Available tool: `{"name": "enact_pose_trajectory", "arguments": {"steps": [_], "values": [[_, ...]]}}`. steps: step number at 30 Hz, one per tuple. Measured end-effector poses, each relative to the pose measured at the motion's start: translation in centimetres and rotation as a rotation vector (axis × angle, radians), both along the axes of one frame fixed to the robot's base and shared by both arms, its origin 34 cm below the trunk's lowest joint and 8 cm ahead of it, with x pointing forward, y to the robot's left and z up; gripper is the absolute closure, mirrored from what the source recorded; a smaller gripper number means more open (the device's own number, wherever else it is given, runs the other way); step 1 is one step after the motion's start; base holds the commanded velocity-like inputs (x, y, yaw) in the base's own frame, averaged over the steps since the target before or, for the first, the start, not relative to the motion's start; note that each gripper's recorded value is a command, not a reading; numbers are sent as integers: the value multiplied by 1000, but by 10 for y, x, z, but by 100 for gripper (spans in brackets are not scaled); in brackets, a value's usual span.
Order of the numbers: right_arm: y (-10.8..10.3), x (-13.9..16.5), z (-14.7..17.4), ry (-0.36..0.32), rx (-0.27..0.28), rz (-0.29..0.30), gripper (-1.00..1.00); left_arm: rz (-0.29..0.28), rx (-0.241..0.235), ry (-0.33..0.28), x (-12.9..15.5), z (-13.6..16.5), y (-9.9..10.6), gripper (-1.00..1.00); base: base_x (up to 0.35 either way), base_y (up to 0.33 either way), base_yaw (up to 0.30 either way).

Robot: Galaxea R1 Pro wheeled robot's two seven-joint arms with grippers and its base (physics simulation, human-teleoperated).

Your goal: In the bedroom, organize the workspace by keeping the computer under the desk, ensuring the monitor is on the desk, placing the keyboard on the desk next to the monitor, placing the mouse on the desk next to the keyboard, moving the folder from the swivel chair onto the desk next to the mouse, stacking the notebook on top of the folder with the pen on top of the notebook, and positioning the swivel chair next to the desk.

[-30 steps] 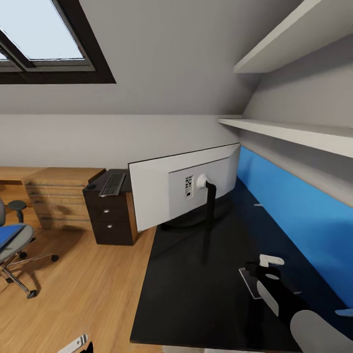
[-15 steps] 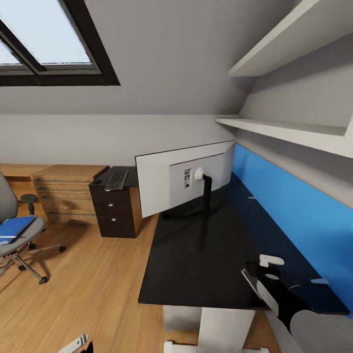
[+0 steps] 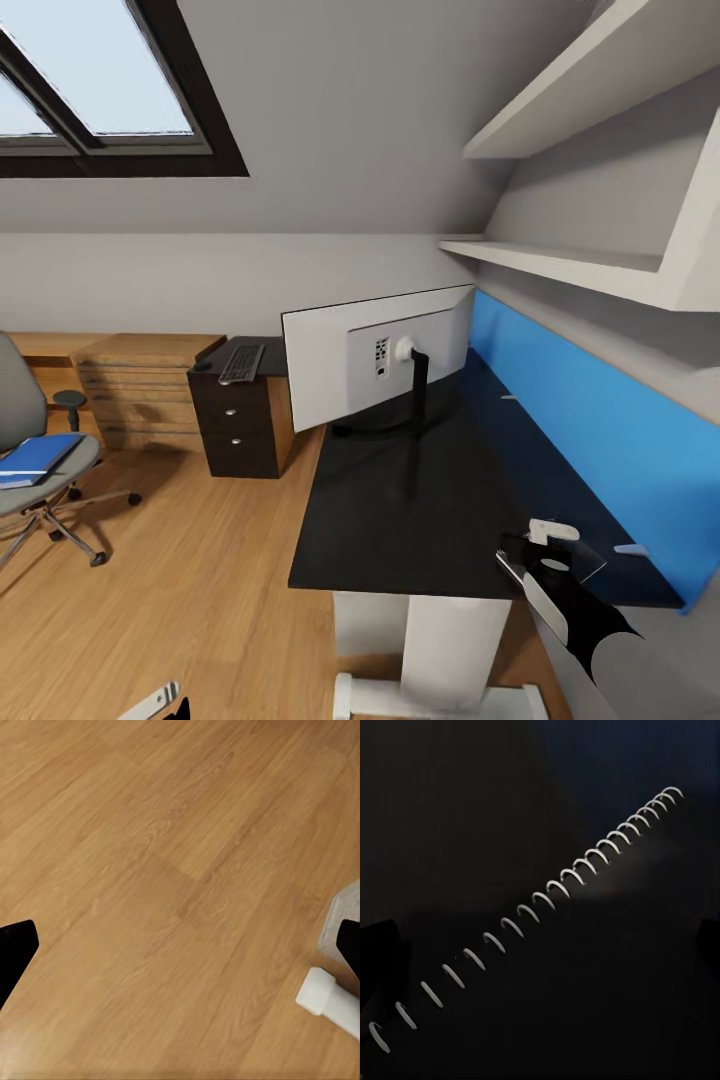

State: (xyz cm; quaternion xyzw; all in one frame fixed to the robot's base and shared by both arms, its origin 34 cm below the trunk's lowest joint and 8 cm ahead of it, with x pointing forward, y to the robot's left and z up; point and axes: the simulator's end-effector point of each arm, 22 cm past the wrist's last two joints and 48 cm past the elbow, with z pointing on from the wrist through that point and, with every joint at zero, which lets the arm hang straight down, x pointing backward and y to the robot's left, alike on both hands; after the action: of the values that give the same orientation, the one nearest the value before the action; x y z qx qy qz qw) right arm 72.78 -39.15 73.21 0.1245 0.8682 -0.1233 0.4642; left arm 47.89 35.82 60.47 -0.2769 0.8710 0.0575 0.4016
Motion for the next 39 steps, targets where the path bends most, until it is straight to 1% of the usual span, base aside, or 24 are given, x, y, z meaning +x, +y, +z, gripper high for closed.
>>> {"name": "enact_pose_trajectory", "arguments": {"steps": [6,14,25,33,39], "values": [[0,0,0,0,0,0,-100,-1,0,0,0,0,0,-100,-42,0,0],[0,0,0,0,1,0,-100,-1,0,1,0,0,0,-100,-220,0,0],[0,0,0,0,2,0,-100,-1,0,0,0,0,0,-100,-31,0,0],[-1,0,0,0,0,-1,-100,-1,0,2,0,-1,-1,-100,-210,0,0],[0,0,0,0,0,-1,-100,-1,0,2,0,-1,-1,-100,-47,0,0]]}}
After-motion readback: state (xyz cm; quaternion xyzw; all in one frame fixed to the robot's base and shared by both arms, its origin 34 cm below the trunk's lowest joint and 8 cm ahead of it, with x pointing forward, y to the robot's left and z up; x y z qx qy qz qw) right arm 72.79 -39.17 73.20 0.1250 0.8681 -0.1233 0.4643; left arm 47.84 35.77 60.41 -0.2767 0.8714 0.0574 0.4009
